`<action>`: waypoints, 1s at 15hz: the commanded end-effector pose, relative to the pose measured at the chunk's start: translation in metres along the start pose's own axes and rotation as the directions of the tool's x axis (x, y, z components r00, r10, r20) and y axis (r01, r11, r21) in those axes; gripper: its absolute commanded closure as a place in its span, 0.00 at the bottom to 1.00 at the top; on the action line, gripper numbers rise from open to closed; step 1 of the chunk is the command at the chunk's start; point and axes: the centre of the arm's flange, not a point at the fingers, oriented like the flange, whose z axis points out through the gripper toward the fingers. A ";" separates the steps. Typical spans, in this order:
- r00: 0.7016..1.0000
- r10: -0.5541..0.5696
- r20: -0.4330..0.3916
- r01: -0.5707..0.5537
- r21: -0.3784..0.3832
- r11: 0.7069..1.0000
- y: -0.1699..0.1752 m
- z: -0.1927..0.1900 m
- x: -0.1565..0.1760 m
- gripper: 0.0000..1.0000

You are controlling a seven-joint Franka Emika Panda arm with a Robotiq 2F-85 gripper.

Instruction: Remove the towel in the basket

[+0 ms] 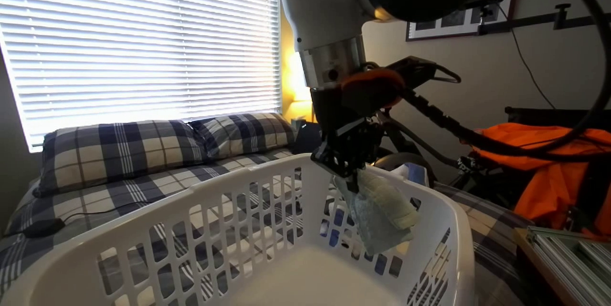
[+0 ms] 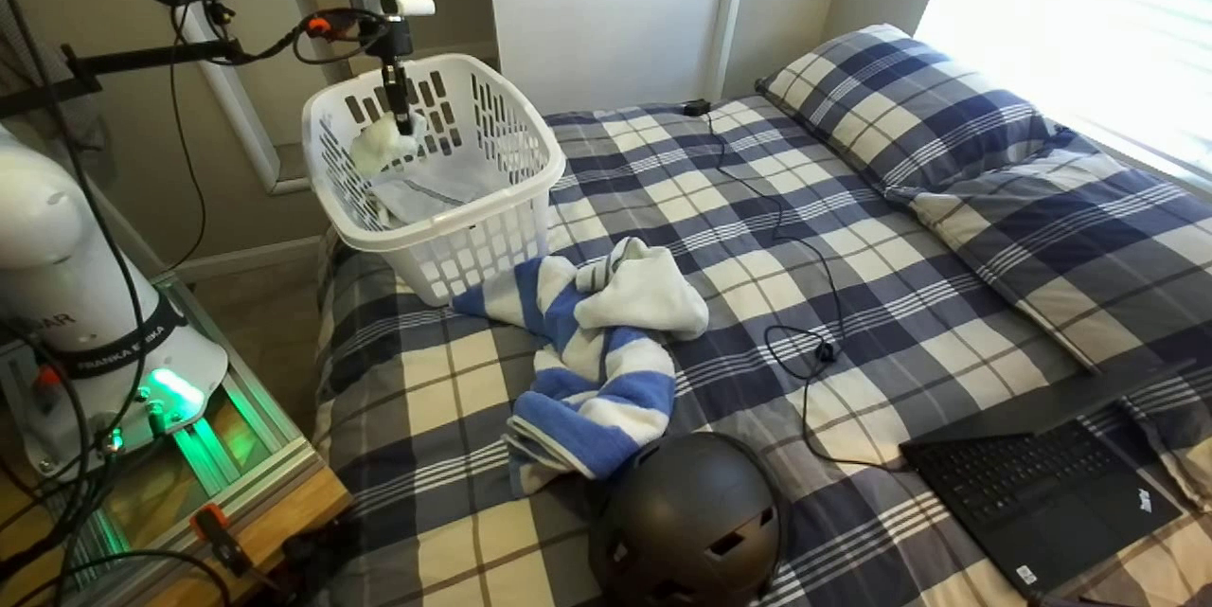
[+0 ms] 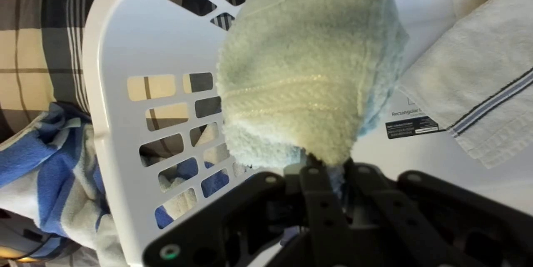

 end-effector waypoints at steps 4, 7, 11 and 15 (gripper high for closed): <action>0.954 0.299 0.017 -0.299 0.048 0.953 0.071 0.000 0.027 0.98; 0.896 0.444 0.017 -0.444 0.047 0.895 0.119 -0.003 0.039 0.98; 0.780 0.625 0.022 -0.625 0.058 0.778 0.190 -0.004 0.050 0.98; 0.632 0.774 0.016 -0.774 0.051 0.631 0.263 0.012 0.056 0.98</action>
